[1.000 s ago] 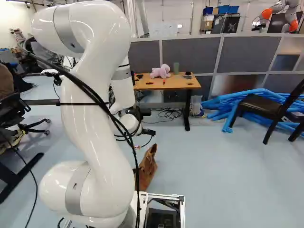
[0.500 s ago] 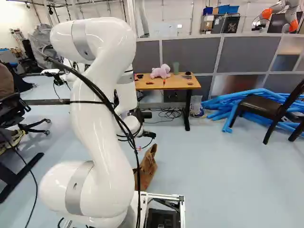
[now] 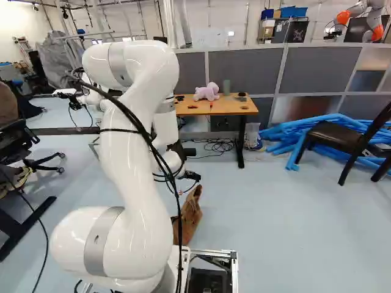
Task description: Pick up the bag on the ground and place it on the table
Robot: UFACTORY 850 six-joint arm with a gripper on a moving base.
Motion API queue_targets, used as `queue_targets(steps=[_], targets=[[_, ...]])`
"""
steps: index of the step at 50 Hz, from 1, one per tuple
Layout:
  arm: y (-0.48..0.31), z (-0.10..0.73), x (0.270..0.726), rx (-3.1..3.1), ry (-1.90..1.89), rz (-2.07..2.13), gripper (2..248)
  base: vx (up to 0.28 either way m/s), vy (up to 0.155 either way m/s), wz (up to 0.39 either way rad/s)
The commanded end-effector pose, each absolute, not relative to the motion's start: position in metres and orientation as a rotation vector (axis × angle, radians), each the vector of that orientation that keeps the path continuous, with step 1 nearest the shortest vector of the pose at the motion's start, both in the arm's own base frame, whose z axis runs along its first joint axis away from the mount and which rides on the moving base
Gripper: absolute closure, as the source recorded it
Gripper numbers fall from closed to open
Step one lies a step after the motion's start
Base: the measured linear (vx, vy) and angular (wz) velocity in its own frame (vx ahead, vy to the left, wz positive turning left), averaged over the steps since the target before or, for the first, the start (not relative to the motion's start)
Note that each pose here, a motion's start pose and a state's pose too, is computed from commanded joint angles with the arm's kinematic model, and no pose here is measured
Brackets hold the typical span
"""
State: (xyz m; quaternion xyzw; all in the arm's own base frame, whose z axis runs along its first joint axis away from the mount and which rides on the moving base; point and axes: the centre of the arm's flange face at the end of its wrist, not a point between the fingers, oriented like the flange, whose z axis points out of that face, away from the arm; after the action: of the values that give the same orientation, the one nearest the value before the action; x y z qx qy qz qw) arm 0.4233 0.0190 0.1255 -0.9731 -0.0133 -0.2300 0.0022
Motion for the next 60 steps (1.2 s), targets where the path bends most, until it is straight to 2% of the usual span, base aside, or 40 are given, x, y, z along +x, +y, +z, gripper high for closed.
queue_targets(steps=[60], targets=[[0.028,0.036,0.447,-3.115,0.0,-0.486,3,0.0,0.0,0.0]])
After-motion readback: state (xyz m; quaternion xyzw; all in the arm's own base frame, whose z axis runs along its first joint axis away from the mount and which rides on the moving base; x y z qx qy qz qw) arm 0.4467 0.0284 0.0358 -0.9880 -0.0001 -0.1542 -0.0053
